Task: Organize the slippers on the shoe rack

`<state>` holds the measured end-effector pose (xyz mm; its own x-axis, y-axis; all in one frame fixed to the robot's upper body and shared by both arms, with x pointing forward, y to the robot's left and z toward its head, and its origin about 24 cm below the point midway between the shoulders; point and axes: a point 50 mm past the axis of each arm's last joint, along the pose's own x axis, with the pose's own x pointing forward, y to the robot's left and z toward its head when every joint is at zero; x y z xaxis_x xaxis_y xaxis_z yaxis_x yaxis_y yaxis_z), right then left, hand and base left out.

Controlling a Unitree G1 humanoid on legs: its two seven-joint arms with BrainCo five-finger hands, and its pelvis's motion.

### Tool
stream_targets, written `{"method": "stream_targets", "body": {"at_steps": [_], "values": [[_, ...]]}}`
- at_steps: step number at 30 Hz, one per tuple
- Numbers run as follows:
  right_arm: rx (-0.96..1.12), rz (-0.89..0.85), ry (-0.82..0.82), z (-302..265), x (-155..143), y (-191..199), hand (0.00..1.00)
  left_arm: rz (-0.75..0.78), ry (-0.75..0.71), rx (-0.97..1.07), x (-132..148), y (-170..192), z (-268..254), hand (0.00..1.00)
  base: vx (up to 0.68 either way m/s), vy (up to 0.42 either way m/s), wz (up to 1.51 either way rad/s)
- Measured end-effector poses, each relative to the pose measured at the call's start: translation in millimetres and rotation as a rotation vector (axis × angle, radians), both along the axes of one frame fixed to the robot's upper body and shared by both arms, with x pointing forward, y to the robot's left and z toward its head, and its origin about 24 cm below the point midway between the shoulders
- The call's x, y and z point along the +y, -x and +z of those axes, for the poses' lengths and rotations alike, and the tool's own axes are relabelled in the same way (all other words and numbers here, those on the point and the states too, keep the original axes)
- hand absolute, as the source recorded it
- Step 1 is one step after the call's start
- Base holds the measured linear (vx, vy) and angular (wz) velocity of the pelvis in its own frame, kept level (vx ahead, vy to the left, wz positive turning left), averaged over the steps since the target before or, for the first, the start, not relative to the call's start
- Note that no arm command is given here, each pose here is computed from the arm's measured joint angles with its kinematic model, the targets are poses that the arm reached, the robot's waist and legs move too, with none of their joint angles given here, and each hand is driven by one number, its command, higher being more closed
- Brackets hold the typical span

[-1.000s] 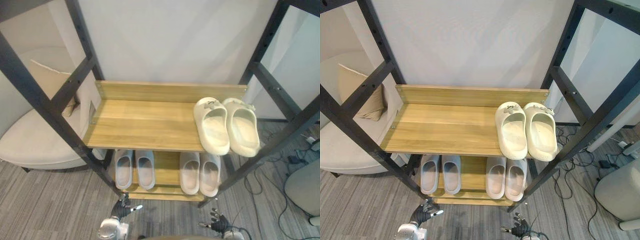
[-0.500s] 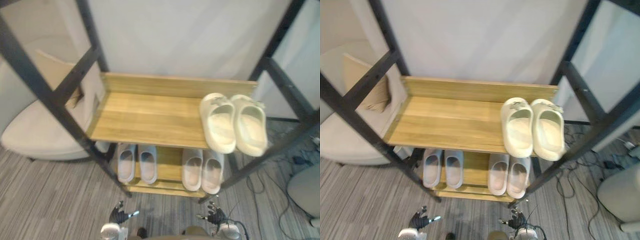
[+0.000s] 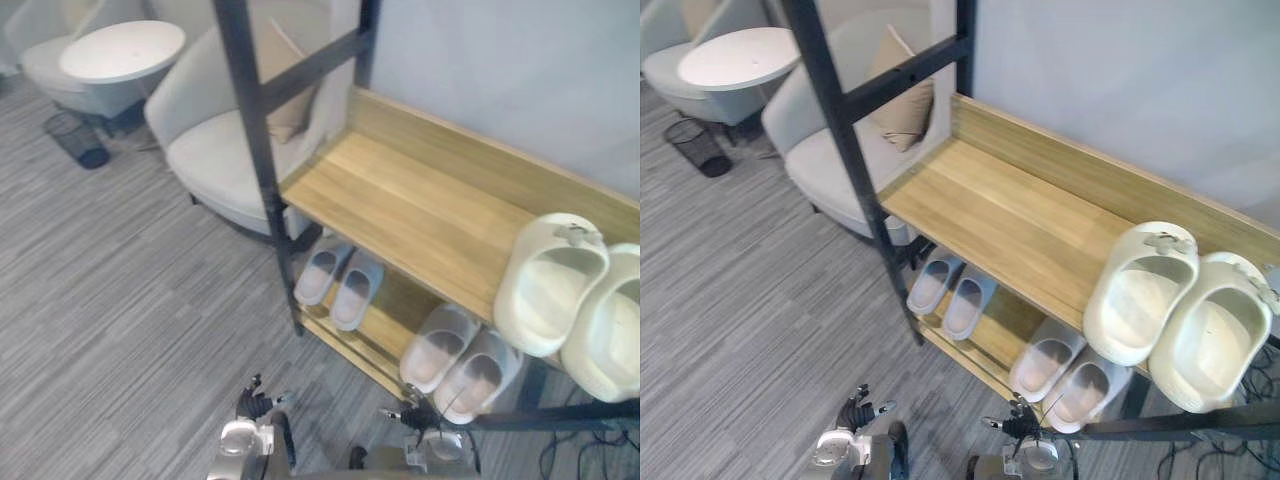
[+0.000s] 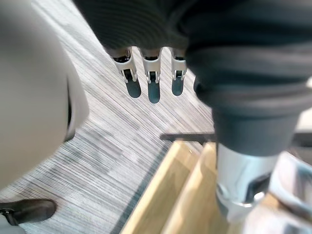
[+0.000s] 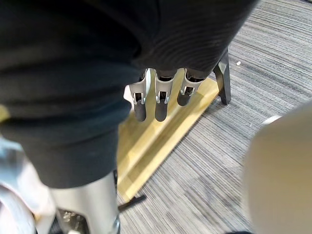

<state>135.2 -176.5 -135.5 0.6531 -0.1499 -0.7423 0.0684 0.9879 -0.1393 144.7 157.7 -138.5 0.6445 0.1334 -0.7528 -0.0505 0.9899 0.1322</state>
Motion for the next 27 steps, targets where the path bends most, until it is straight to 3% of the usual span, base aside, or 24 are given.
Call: {"method": "stream_targets", "body": {"at_steps": [12, 27], "values": [[0.023, 0.004, -0.021, -3, 4, -3, 0.00, -0.046, -0.092, 0.083, 26, 16, -8, 0.00, -0.04, 0.120, 0.29], [0.023, 0.025, -0.027, -3, 5, -4, 0.00, 0.048, -0.024, 0.094, 17, 19, -11, 0.00, 0.17, -0.078, 0.90]]}}
